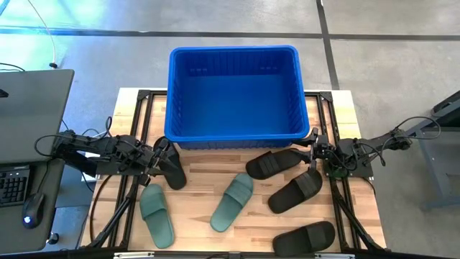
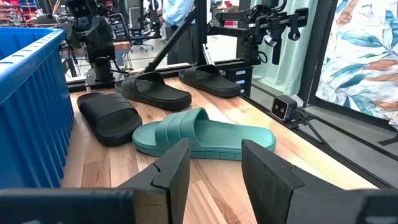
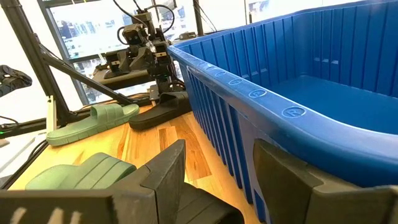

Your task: Pick and place slides into bin

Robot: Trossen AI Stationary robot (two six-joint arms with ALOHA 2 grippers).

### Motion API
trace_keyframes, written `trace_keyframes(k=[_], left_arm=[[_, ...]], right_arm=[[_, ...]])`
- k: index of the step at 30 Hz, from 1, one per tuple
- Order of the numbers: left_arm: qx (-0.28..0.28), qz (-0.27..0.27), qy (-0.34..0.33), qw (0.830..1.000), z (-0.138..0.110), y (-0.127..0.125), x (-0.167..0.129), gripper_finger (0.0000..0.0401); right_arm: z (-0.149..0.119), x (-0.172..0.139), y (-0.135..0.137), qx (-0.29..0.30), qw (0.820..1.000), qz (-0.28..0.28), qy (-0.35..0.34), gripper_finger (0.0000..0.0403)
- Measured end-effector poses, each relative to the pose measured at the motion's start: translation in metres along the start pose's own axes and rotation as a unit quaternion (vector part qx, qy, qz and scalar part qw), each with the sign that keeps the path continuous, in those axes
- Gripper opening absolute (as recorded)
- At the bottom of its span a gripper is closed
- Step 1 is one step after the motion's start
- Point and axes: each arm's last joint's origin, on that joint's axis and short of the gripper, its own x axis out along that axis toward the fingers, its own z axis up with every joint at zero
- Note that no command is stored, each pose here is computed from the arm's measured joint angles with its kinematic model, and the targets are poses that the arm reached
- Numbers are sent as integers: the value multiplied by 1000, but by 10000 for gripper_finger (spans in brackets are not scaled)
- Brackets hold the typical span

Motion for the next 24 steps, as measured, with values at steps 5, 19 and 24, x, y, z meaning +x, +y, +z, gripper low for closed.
trace_keyframes(k=[5,19,24], left_arm=[[0,0,0,1000,0,0,0,128],[34,23,5,999,-1,1,0,128],[71,59,14,996,-2,3,0,128]], right_arm=[[0,0,0,0,1000,0,0,179],[0,0,0,0,1000,0,0,179],[0,0,0,0,1000,0,0,179]])
